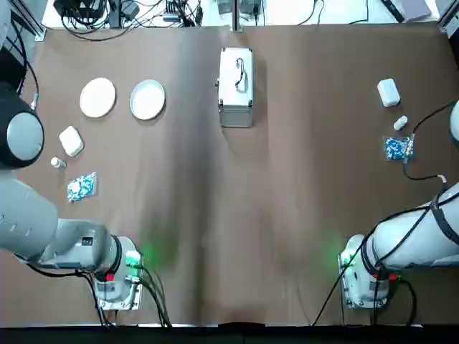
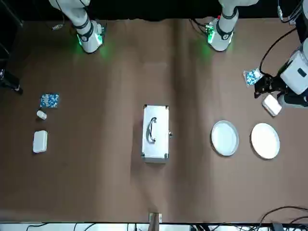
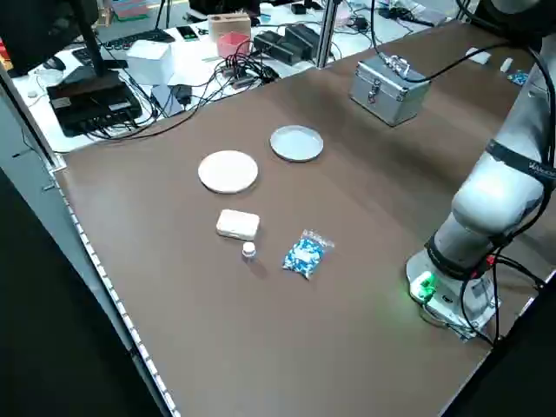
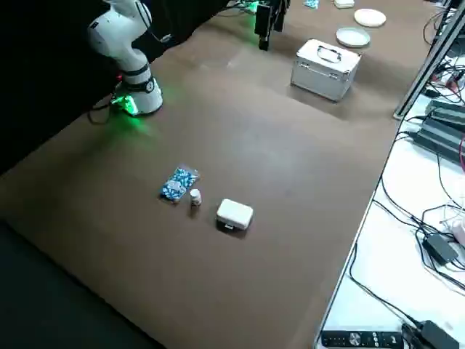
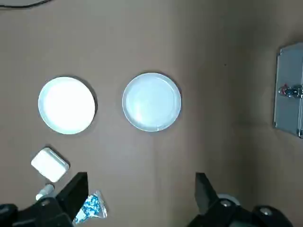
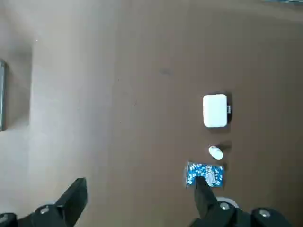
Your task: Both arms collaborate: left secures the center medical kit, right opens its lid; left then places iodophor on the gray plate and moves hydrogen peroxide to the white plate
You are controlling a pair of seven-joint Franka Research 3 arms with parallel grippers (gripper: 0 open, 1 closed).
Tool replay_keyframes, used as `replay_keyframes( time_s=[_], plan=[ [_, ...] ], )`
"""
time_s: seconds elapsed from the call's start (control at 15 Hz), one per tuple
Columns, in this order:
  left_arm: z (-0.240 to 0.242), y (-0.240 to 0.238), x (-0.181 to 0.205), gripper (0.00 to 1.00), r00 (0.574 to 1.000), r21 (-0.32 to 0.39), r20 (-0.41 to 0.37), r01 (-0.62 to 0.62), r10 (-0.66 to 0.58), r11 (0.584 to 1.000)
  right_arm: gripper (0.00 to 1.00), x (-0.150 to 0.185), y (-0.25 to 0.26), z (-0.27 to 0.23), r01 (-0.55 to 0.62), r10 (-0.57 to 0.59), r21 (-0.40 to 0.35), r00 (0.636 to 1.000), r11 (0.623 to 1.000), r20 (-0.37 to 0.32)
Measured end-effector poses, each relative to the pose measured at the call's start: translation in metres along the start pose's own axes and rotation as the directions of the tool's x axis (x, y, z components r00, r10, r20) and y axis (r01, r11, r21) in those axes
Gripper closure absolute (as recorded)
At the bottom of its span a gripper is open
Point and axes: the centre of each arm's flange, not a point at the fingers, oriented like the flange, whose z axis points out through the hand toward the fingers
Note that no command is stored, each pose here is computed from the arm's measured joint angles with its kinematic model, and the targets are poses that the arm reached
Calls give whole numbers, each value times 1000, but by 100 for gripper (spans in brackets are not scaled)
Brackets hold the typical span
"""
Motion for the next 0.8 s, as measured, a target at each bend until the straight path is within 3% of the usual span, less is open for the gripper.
replay_keyframes(
  time_s=[0.4,0.8],
  plan=[
    [1,0,-1,0,1000,0,7,24,-24,1000,1,4,-36,-2,-23,23,2,1000,1000,-5],
    [34,8,4,0,970,-22,91,229,-226,973,0,3,-36,0,-39,39,2,999,999,12]
  ],
)
